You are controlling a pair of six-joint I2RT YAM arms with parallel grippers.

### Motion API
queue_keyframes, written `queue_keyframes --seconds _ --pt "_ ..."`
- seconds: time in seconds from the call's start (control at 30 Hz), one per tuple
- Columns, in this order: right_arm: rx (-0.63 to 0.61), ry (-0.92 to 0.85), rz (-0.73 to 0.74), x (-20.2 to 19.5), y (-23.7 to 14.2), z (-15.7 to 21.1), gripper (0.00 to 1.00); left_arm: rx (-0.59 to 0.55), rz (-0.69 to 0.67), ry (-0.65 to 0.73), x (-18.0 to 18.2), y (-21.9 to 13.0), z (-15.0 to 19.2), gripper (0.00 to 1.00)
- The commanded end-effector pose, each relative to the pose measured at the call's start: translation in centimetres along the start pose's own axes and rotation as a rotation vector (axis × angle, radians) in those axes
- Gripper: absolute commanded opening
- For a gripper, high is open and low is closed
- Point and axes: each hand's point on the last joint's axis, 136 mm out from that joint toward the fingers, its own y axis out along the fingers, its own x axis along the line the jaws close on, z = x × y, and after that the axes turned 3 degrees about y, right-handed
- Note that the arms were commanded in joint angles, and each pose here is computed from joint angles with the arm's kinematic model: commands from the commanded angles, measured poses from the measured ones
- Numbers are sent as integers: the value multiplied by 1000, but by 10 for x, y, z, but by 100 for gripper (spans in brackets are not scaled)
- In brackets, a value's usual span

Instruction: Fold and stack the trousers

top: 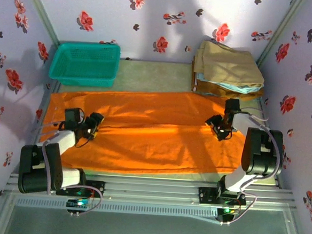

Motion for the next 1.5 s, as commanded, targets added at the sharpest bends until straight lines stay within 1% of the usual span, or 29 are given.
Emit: queue_keyframes --seconds 0.0,0.13,0.2,0.3,0.33,0.4,0.47,0.53,0.6,0.73,0.77,0.9,0.97,1.1,1.2,1.27,1.37,1.47 --pt "-68 -11 119 -27 3 -21 69 -48 -40 -10 6 2 -13 74" --pt "-52 -36 49 -12 -6 -15 68 -57 -54 34 -9 -12 -27 74" --pt "-56 -61 3 -2 -18 -9 68 -79 -65 43 -16 -28 -33 74" --pt "-87 -131 -40 11 -39 6 69 -140 -149 64 -18 -67 -36 75" --pt "-93 -158 -56 16 -45 14 69 -164 -199 52 -11 -83 -37 76" --pt "-86 -212 -88 25 -50 31 69 -216 -276 -15 8 -111 -43 76" --pt "-58 -260 -118 33 -51 52 69 -280 -359 -113 37 -137 -54 77" --pt "-9 -275 -175 44 -50 73 69 -346 -463 -218 70 -162 -64 74" --pt "44 -306 -259 60 -53 99 69 -384 -514 -313 95 -178 -67 72" --pt "62 -370 -328 80 -66 129 70 -493 -689 -461 146 -206 -64 70" --pt "75 -380 -337 82 -67 134 70 -504 -704 -501 155 -208 -62 69" --pt "91 -416 -335 80 -66 143 70 -530 -713 -552 177 -202 -68 68" --pt "102 -420 -323 75 -63 145 70 -517 -724 -645 189 -202 -64 68" --pt "114 -416 -319 66 -57 150 71 -545 -726 -738 204 -198 -62 66" --pt "116 -406 -316 61 -52 151 71 -583 -680 -771 208 -188 -63 64" --pt "126 -402 -316 59 -51 153 71 -619 -650 -755 209 -185 -71 64" --pt "120 -410 -306 54 -51 154 71 -620 -648 -712 207 -186 -79 64" --pt "107 -415 -292 49 -51 152 71 -620 -651 -721 213 -182 -77 62"
